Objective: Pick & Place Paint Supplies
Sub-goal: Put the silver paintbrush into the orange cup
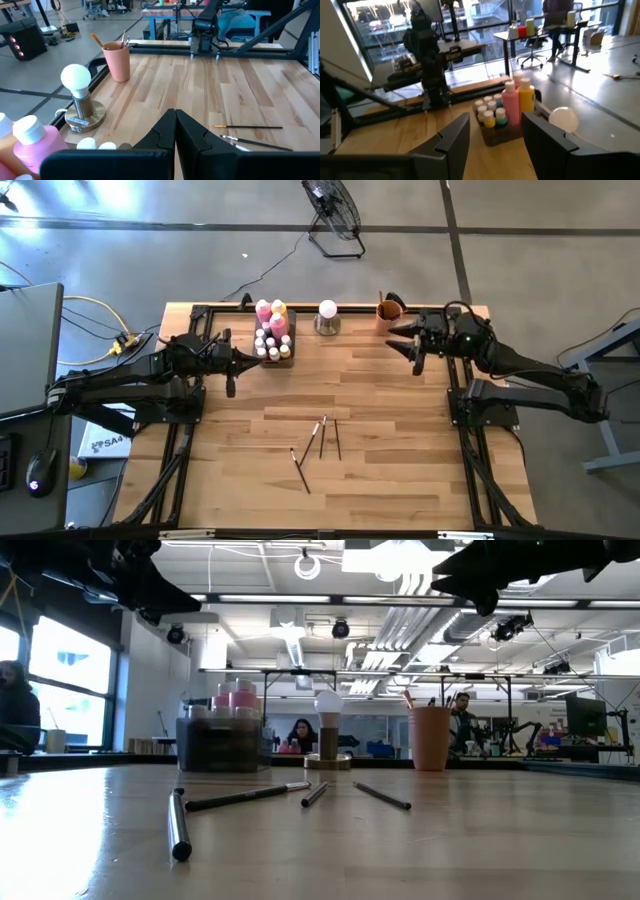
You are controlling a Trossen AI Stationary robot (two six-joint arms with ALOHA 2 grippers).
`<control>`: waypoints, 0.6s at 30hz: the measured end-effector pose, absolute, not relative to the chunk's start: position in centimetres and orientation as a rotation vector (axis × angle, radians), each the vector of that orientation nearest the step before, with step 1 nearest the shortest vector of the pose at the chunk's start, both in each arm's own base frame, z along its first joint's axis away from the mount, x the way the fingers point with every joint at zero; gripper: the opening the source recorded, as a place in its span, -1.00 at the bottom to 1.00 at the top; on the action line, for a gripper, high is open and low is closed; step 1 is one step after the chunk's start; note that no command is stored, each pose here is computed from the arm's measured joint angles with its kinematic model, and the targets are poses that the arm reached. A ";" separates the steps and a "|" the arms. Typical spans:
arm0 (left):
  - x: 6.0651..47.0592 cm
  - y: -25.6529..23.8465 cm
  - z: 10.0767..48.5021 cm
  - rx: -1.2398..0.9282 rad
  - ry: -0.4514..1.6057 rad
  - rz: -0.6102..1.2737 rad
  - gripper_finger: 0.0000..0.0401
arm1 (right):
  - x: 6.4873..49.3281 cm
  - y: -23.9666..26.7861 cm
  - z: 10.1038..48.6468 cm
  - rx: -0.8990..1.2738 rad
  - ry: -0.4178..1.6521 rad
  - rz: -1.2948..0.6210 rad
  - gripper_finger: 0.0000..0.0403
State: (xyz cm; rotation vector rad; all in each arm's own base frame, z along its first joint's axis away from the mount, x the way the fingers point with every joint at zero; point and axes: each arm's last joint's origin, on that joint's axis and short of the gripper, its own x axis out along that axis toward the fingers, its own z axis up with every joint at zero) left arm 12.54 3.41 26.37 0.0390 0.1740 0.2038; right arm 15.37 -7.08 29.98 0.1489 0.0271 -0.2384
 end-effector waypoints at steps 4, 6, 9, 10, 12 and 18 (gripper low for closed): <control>12.5 3.4 26.3 0.037 0.180 0.199 -0.98 | 15.6 -6.5 29.4 0.160 0.086 -0.203 -0.15; 12.5 3.3 26.3 0.034 0.179 0.179 -0.98 | 15.7 -6.2 29.2 0.153 0.111 -0.185 -0.15; 12.6 3.2 26.3 0.029 0.175 0.146 -0.98 | 15.9 -5.6 29.0 0.146 0.134 -0.154 -0.15; 12.6 3.2 26.3 0.022 0.172 0.133 -0.98 | 15.9 -5.4 29.0 0.145 0.136 -0.142 -0.15; 12.6 3.1 26.4 -0.003 0.168 0.112 -0.98 | 16.1 -5.0 29.0 0.144 0.136 -0.117 -0.15; 12.6 3.0 26.1 -0.052 0.189 0.080 -0.98 | 16.4 -4.0 29.0 0.140 0.143 -0.053 -0.15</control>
